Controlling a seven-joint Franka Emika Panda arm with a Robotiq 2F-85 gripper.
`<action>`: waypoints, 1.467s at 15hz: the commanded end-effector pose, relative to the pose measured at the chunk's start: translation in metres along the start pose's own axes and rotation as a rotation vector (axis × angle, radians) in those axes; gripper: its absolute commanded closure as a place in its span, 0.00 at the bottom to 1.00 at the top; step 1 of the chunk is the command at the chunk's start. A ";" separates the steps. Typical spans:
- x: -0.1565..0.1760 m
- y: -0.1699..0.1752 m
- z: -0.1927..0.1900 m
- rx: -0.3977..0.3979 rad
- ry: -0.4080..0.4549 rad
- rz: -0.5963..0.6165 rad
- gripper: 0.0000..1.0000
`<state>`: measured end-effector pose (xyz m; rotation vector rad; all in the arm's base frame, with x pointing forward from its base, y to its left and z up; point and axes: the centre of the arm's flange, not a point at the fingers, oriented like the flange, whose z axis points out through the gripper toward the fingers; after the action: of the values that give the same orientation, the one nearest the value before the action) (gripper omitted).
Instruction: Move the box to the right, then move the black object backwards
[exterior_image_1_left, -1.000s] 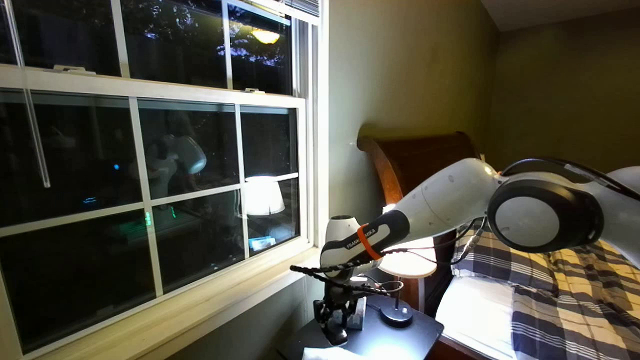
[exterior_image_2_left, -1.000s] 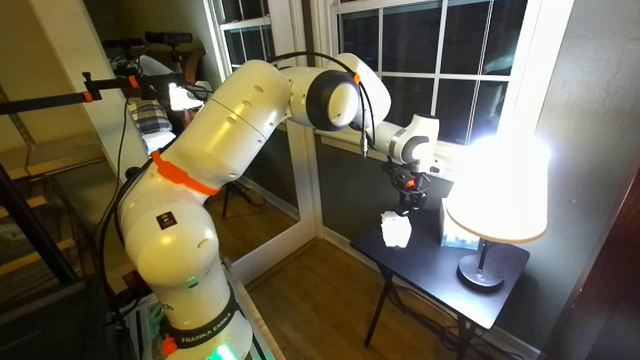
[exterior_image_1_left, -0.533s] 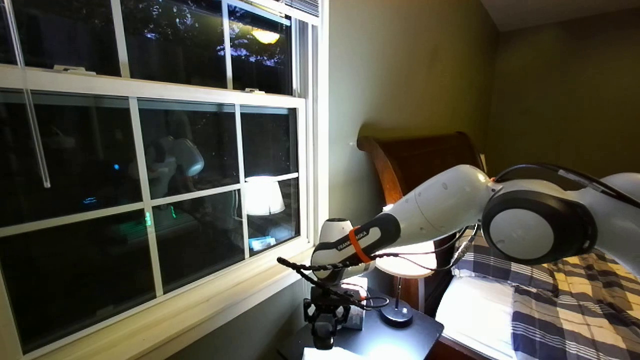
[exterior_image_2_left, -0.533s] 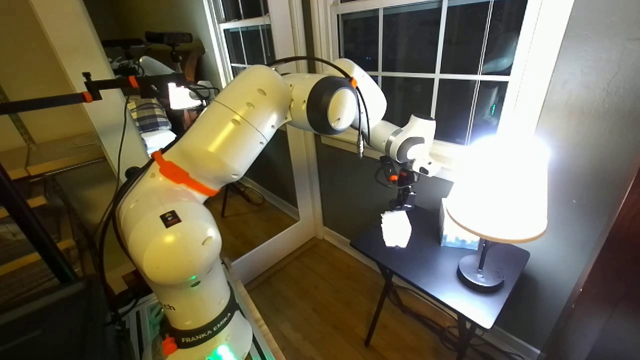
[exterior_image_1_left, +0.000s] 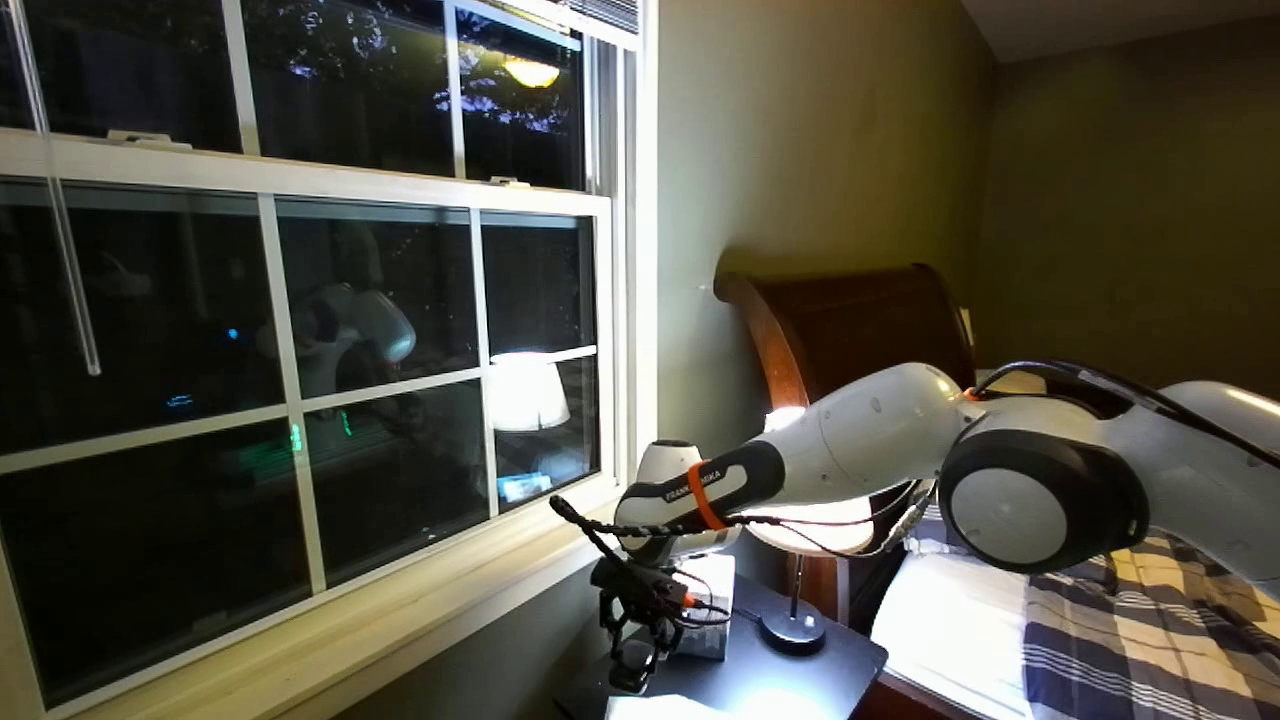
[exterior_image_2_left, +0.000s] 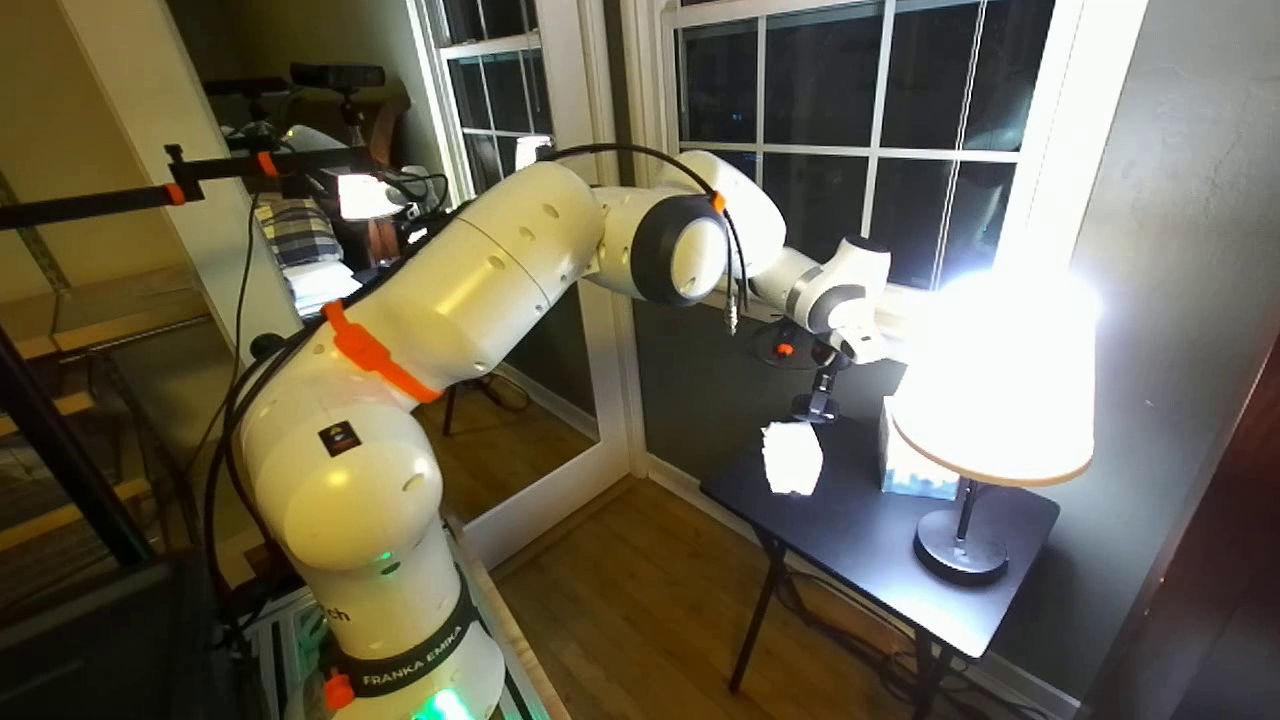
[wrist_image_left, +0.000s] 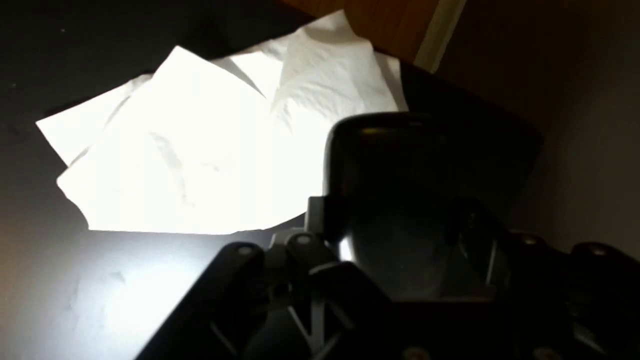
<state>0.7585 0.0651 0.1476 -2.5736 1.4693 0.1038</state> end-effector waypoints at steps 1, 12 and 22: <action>0.024 -0.024 0.016 0.046 -0.030 0.191 0.58; 0.042 -0.037 0.043 0.139 -0.026 0.582 0.58; 0.035 -0.029 0.049 0.075 -0.028 0.516 0.00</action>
<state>0.7895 0.0568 0.0974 -2.0245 2.0674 0.1380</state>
